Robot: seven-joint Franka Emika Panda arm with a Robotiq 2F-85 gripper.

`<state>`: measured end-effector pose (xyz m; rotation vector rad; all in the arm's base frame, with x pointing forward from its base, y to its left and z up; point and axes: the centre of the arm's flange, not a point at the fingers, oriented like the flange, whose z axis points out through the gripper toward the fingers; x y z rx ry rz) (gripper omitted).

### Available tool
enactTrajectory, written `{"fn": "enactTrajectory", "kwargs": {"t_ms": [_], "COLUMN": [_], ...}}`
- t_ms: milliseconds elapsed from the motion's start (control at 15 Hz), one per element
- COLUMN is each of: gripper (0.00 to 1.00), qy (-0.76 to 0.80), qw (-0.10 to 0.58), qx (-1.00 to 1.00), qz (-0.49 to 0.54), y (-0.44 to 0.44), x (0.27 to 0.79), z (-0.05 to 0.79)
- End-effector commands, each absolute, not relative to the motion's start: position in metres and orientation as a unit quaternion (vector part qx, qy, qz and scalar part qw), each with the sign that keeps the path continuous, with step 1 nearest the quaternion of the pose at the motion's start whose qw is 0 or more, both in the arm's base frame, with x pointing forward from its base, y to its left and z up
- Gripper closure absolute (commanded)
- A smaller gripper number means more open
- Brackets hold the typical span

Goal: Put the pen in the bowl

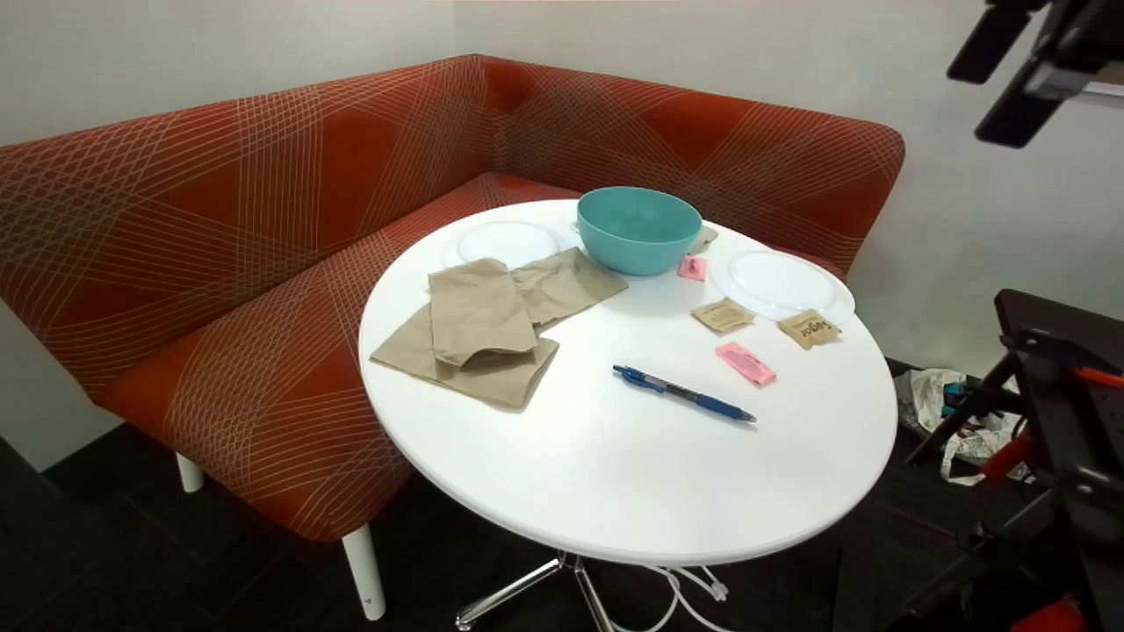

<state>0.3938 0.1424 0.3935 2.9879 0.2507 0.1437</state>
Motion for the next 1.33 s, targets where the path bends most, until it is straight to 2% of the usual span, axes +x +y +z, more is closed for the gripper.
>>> {"fn": "enactTrajectory", "kwargs": {"t_ms": [0, 733, 1267], "gripper": [0.00, 0.00, 0.00], "qy": [0.050, 0.016, 0.011], "qw": [0.040, -0.015, 0.014], "qx": [0.996, 0.999, 0.999], "qz": [0.065, 0.047, 0.028], "y": [0.150, 0.139, 0.144], "x": [0.413, 0.470, 0.501], "z": [0.350, 0.228, 0.180]}}
